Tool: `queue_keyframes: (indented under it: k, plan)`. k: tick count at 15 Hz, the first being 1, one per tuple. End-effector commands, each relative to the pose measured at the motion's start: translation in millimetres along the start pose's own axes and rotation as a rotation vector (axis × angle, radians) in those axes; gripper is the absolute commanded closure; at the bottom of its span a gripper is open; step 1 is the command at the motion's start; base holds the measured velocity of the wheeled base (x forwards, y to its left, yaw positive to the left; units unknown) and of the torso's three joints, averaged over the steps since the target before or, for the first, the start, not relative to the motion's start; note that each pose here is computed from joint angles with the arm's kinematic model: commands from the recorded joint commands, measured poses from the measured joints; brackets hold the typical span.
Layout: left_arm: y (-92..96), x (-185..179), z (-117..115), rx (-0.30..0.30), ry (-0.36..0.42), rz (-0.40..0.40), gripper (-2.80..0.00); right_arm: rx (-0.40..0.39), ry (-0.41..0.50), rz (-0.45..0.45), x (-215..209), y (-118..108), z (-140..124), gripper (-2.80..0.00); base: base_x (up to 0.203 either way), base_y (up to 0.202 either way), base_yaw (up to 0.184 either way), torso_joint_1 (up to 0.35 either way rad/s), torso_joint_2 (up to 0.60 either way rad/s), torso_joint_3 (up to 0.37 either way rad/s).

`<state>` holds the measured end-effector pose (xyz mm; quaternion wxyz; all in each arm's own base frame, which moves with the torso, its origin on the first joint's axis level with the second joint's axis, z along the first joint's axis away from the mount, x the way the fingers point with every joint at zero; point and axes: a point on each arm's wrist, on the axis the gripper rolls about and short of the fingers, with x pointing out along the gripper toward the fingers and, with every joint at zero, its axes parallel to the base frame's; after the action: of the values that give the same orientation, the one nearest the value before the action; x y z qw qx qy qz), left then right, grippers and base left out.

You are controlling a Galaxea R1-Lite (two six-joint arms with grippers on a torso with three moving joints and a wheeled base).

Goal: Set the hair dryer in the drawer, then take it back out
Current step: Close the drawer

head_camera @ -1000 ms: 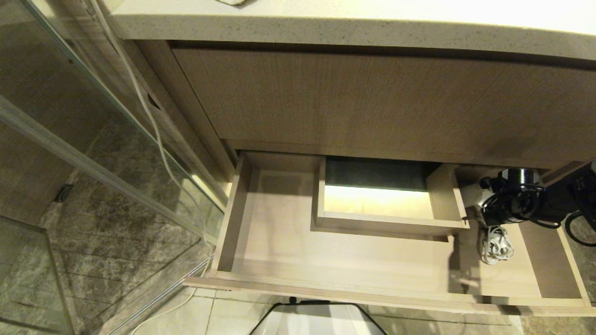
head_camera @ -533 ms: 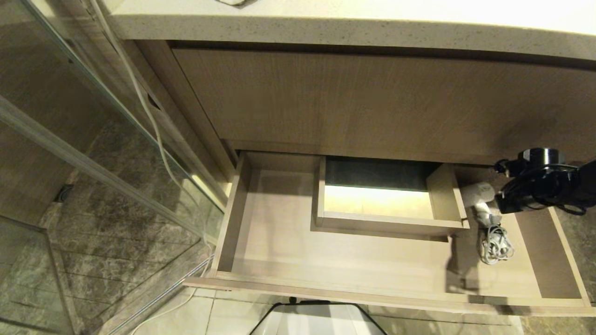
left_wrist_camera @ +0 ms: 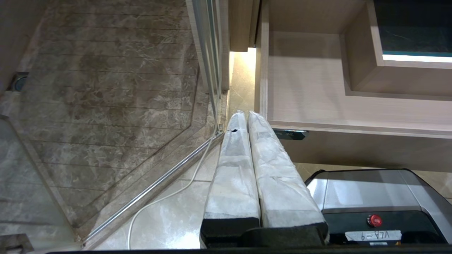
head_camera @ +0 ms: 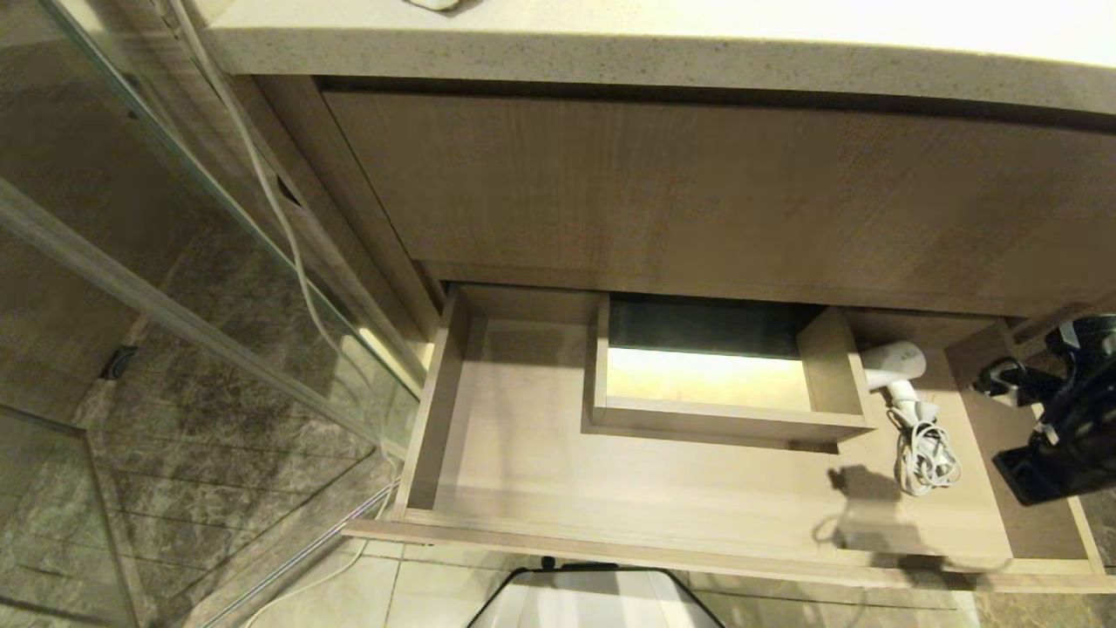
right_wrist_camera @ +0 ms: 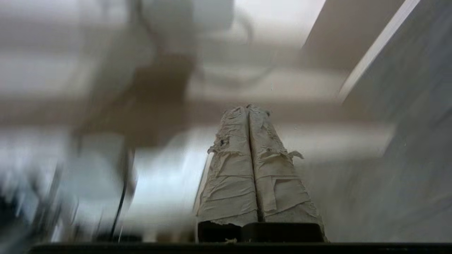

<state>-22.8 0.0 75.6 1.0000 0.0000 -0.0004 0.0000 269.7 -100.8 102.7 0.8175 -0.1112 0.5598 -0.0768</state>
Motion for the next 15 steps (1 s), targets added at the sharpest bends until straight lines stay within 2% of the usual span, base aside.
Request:
queue_keyframes:
  k: [1,3,6,10,15]
  plan:
    - [0.0,0,0,0.0,-0.002,0.0,0.0,-0.016,0.087,0.038,-23,15,-38,0.0,0.0,0.0,0.0,0.0,0.0,0.0]
    - [0.0,0,0,0.0,0.001,0.0,0.0,-0.027,0.162,0.073,-20,24,-56,0.0,0.0,0.0,0.0,0.0,0.0,0.0]
    - [0.0,0,0,0.0,0.0,0.0,0.0,-0.043,0.242,0.112,-7,32,-66,0.0,0.0,0.0,0.0,0.0,0.0,0.0]
    - [0.0,0,0,0.0,-0.001,0.0,0.0,-0.053,0.335,0.153,30,36,-64,0.0,0.0,0.0,0.0,0.0,0.0,0.0]
    - [0.0,0,0,0.0,0.0,0.0,0.0,-0.061,0.371,0.131,79,38,-56,0.0,0.0,0.0,0.0,0.0,0.0,0.0]
